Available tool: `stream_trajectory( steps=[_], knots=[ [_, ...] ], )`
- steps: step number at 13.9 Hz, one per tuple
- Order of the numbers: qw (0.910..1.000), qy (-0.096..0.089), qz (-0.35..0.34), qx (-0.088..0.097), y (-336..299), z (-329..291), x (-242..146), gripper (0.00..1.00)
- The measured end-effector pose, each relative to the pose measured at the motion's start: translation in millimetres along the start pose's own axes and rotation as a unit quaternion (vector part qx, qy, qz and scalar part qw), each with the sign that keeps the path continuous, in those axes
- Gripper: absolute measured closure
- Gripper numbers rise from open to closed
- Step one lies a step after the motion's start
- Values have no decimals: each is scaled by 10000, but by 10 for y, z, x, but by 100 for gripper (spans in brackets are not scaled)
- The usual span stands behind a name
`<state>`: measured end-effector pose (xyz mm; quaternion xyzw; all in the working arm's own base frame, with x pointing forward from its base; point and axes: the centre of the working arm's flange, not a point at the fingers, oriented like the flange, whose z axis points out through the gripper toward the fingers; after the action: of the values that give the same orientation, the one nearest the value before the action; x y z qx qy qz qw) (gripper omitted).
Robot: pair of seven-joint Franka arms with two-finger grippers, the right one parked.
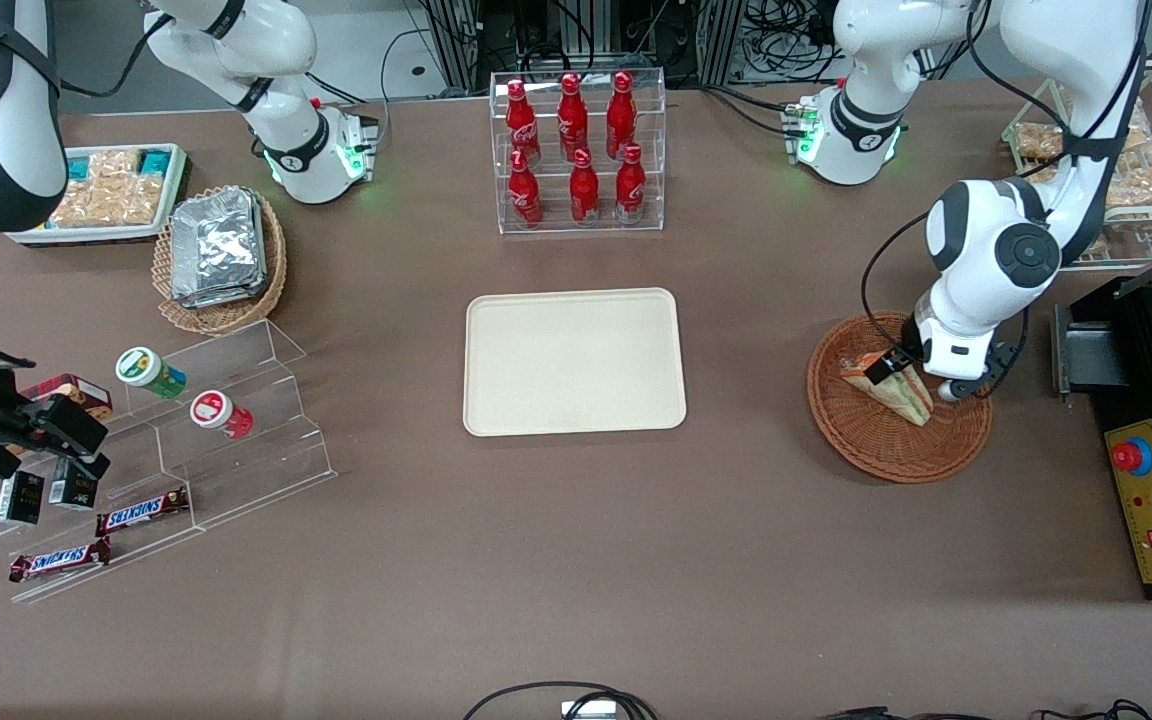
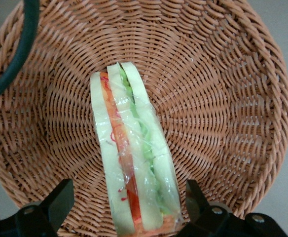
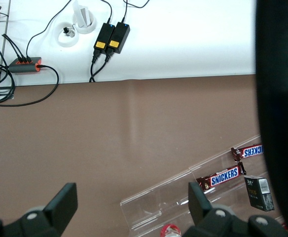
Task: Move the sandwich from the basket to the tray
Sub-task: 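Lower the open left gripper around the sandwich and close it, then lift the sandwich out of the basket and carry it toward the tray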
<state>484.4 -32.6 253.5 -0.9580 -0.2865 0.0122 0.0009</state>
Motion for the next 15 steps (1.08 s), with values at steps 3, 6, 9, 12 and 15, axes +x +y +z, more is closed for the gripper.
stream_trajectory(
  steps=[3, 6, 9, 12, 15],
  knots=[
    [10000, -40, -19, 13, -20, 76, 12, 0],
    [10000, -11, 28, 38, -37, 136, 34, 0],
    [10000, 14, -2, 4, -46, 183, 84, 13],
    [9999, 41, -119, -19, -36, 177, 123, 48],
    [9996, 143, -219, -64, 19, 94, 202, 65]
  ],
)
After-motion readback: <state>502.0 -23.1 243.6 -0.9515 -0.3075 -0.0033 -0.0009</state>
